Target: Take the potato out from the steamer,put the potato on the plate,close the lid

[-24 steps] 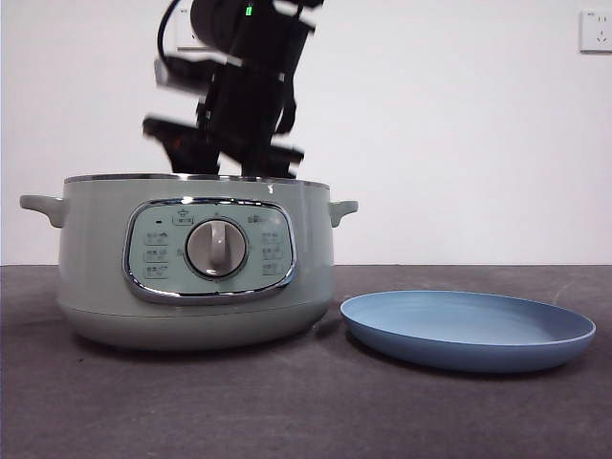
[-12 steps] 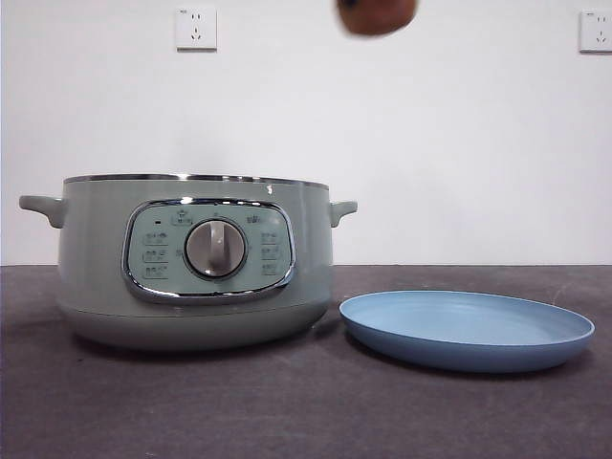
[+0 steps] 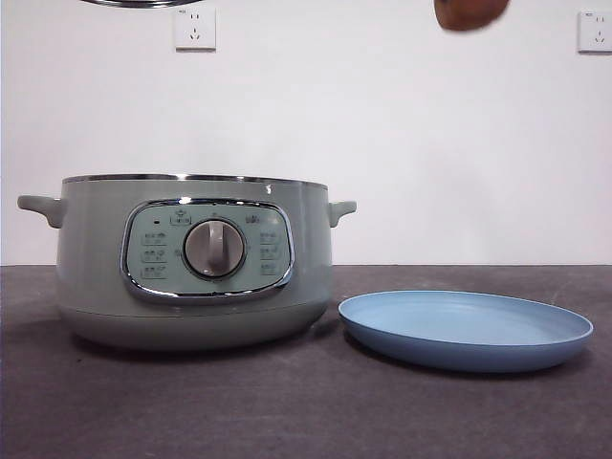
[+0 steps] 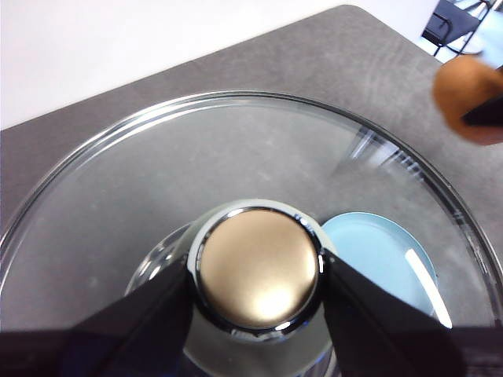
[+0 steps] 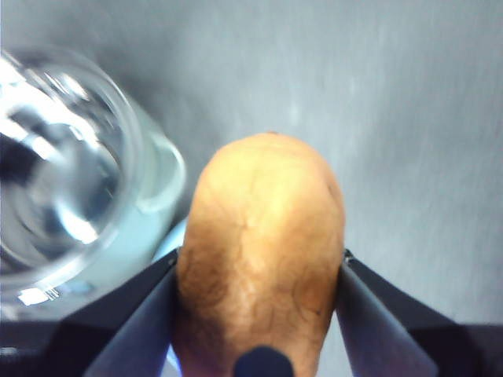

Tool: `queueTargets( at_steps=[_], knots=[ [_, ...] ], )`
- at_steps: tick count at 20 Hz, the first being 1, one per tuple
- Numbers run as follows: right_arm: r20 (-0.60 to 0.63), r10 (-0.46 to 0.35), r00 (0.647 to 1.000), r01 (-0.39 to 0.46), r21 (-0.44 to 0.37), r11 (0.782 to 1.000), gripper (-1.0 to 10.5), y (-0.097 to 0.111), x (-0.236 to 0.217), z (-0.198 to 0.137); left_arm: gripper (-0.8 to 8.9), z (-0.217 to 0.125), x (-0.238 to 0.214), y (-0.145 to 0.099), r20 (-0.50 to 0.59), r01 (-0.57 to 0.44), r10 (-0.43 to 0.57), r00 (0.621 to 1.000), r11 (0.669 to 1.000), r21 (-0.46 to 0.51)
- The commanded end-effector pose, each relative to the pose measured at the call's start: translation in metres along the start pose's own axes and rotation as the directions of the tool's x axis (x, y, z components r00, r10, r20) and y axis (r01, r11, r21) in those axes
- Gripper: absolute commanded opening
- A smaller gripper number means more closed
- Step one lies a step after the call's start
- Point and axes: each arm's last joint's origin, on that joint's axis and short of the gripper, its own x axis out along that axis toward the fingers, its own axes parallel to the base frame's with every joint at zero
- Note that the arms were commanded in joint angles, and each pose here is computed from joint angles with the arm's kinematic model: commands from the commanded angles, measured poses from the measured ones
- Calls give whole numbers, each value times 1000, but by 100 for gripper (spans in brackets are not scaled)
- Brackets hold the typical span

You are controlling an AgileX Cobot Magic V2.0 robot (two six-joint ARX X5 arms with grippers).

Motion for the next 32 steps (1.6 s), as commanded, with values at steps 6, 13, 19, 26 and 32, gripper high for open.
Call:
queueTargets(
  at_steps=[6,13,19,26,32],
  knots=[
    [-316,0,949,11,34,999,-11,-5,94,-44,-9,7,-8,-7,68,16,-19,998,999,42],
    [-295,90,951,-76,58,995,-11,9,171,-87,-9,7,-8,-7,70,15,-18,997,999,43],
    [-320,89,943,-69,74,995,-11,8,209,-125,-9,7,-8,-7,69,15,-18,997,999,43],
    [-342,90,935,-63,88,994,104,8,228,-134,-9,7,-7,-8,64,19,-22,998,999,44],
    [-351,86,932,-58,89,994,536,7,225,-134,-9,8,-7,-8,70,18,-21,997,999,46]
  ],
)
